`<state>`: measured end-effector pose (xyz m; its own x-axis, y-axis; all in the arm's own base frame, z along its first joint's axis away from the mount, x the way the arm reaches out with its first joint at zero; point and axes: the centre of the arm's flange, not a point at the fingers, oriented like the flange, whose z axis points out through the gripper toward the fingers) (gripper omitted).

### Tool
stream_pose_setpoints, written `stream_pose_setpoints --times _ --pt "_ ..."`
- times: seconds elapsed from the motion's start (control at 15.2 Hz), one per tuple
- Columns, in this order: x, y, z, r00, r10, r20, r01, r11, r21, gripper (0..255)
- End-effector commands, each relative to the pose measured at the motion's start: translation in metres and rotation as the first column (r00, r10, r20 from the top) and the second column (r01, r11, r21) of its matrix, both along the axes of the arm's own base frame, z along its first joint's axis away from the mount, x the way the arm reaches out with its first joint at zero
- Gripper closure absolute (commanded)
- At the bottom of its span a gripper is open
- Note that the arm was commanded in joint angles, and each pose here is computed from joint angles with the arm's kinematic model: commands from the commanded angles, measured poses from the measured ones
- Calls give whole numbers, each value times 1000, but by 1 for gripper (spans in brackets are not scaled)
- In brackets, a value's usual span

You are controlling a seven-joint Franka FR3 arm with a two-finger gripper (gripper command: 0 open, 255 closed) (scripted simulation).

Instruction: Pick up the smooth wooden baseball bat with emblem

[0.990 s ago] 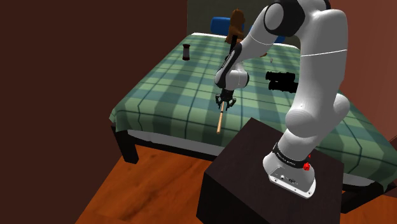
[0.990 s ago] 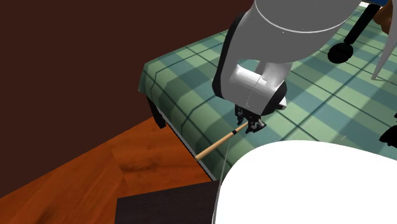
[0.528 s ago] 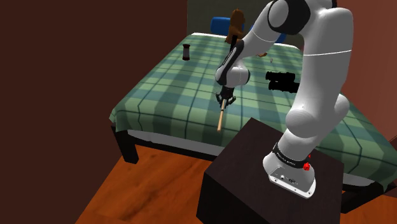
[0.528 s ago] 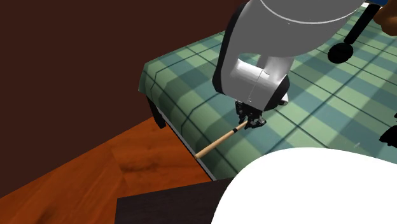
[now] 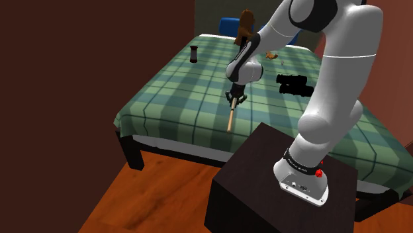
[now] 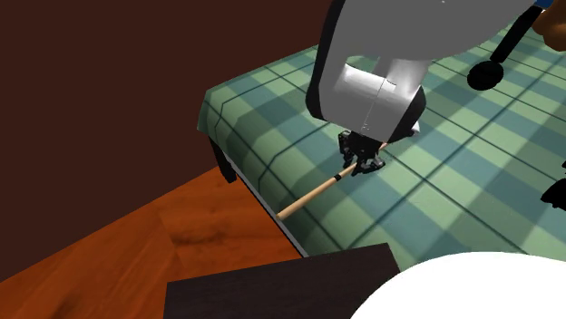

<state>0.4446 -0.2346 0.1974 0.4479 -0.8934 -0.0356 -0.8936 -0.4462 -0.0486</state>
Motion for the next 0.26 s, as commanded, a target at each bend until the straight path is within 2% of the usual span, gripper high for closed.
stream_pose_setpoints --times 0.0,0.2 --pt "1 1 11 1000 0 0 0 1000 0 255" --pt "1 1 17 1000 0 0 0 1000 0 255"
